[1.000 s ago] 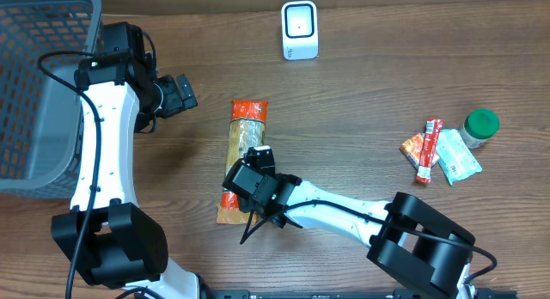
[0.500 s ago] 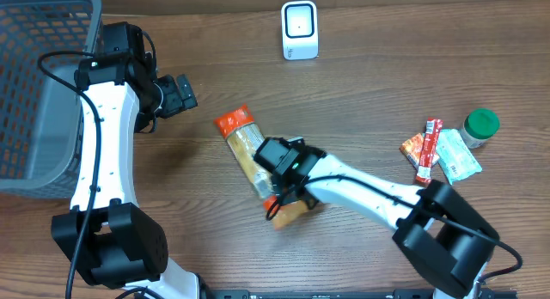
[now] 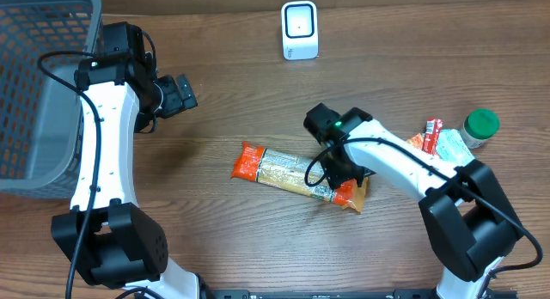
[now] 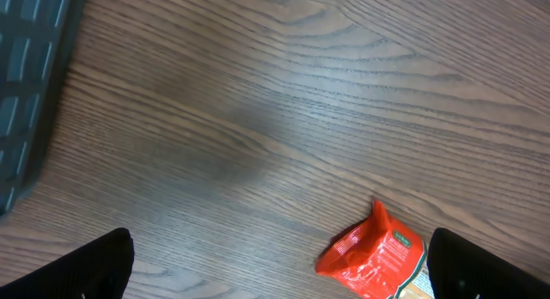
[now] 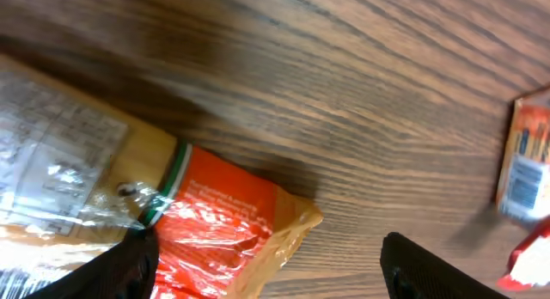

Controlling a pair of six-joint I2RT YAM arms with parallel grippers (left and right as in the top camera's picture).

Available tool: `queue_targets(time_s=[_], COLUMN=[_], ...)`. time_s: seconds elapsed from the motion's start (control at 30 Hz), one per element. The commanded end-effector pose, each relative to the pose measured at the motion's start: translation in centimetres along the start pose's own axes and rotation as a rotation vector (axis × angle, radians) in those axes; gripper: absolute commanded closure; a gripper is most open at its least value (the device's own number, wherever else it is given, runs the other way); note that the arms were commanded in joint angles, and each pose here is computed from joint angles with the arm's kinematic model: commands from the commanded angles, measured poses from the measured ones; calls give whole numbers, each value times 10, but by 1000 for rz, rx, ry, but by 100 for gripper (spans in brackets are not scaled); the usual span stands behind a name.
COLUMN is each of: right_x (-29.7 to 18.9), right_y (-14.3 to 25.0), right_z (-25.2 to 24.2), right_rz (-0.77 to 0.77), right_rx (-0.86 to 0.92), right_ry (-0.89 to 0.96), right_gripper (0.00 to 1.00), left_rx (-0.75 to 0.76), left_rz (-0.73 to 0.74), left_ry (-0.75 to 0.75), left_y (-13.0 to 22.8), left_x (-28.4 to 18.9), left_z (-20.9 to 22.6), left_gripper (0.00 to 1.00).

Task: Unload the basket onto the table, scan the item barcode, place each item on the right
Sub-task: 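Grasp the spaghetti package with the right gripper and drag it right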

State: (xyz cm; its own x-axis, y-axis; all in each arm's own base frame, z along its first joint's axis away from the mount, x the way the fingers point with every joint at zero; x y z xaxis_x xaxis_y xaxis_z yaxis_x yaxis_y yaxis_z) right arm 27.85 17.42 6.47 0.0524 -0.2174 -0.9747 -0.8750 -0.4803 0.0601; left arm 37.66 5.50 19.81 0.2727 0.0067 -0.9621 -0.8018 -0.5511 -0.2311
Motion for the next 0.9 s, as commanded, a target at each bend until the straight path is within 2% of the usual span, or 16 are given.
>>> queue_targets(time_s=[0.0,0.2,0.47,0.87], right_x=[-36,-64,-57,-61], right_y=[-17,-32,-41,-58], right_z=[14,59,63,69], right_rz=[-117,-251,-334,-425], right_rx=[-137,-425,-577,-607], right_ry=[-101,-369,-349,-334], right_gripper=[17,16,17,17], left_rx=[20,20,19,20], left_rz=[-12,-12,-12,-12], left_ry=[3,3,3,3], left_y=[-3,-3,-3,-3], left_x=[-3,-3,-3,-3], left_z=[-3,-3,-2,-3], left_gripper=[0,0,0,0])
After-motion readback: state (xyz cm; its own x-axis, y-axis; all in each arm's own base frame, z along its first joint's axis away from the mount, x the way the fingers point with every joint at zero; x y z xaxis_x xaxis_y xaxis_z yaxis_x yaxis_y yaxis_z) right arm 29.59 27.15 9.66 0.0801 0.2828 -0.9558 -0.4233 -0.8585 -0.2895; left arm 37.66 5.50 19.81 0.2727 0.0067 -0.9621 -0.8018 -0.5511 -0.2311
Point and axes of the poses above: each gripper's point midway between its finger pads, its own x axis out along the fingers, its own z axis along the line the jaws close on, y = z × x, the point moved 3 cm from there along -x, back along the fingers, and after that the axes turned 9 degrees about -x, right-handed, at the moved point
